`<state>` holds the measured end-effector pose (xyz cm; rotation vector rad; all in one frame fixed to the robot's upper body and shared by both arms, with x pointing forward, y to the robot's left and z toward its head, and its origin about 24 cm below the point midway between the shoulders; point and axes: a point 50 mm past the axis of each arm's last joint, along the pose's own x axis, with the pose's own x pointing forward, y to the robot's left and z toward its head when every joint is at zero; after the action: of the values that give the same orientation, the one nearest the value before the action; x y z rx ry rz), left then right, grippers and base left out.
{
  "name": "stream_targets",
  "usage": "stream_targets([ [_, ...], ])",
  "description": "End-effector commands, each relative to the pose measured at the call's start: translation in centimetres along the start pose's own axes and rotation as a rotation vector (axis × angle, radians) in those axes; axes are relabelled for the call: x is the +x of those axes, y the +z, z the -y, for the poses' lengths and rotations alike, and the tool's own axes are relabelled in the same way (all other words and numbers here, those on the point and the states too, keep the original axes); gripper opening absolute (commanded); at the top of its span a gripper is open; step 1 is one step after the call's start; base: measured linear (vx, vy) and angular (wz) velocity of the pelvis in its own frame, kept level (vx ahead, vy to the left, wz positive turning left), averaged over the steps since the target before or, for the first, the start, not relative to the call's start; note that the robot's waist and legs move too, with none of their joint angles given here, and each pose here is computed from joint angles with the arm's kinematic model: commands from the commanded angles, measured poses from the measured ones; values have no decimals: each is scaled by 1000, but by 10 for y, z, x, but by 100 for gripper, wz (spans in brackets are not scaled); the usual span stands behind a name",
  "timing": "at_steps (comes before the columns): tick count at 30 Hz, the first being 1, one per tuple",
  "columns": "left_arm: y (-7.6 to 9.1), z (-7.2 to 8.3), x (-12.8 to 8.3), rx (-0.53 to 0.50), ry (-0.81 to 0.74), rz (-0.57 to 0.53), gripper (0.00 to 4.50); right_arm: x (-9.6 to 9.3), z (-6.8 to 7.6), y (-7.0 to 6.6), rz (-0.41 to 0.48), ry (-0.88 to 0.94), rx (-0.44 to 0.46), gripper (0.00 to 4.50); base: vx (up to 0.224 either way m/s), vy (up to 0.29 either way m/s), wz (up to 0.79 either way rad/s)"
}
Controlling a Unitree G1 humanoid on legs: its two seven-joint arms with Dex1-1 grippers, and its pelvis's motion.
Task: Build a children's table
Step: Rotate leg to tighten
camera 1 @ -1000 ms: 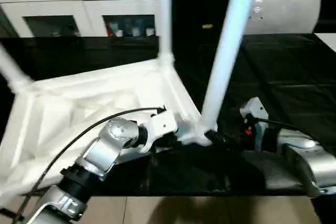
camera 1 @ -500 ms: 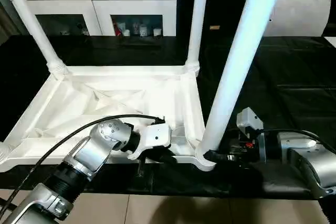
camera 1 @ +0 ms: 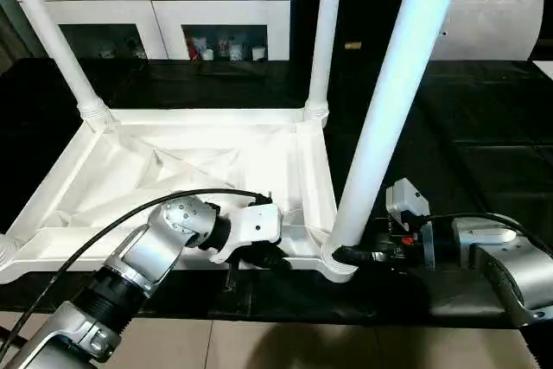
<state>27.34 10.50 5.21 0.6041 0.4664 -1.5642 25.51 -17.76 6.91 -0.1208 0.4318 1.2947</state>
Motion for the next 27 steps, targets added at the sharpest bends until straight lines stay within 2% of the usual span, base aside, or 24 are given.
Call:
stream_targets([
  [1,-3,11,12,-4,-103,-16,0,6,-6,-1,9,57,31,215,0,0,0],
  [4,-2,11,16,-70,-67,19,0,9,-10,-6,23,38,72,212,0,0,0],
  [9,-1,3,21,-155,46,62,0,19,-7,-6,59,-56,109,210,0,0,0],
  [10,6,-4,26,-253,139,116,0,32,-1,-7,76,-198,161,210,0,0,0],
  [13,16,-12,32,-361,250,171,0,48,9,-7,109,-367,255,208,0,0,0],
  [15,20,-15,34,-391,290,184,0,53,13,-8,117,-440,293,206,0,0,0],
  [17,27,-23,41,-429,404,199,0,60,28,-10,136,-644,396,206,0,0,0],
  [19,34,-28,47,-449,482,221,0,64,37,-11,162,-758,449,206,0,0,0],
  [20,34,-28,47,-449,482,221,0,64,37,-11,162,-758,449,206,0,0,0],
  [21,39,-31,54,-446,524,210,0,69,38,-7,190,-775,425,260,0,0,0],
  [27,40,-29,58,-400,536,151,0,68,36,0,209,-739,361,317,0,0,0],
])
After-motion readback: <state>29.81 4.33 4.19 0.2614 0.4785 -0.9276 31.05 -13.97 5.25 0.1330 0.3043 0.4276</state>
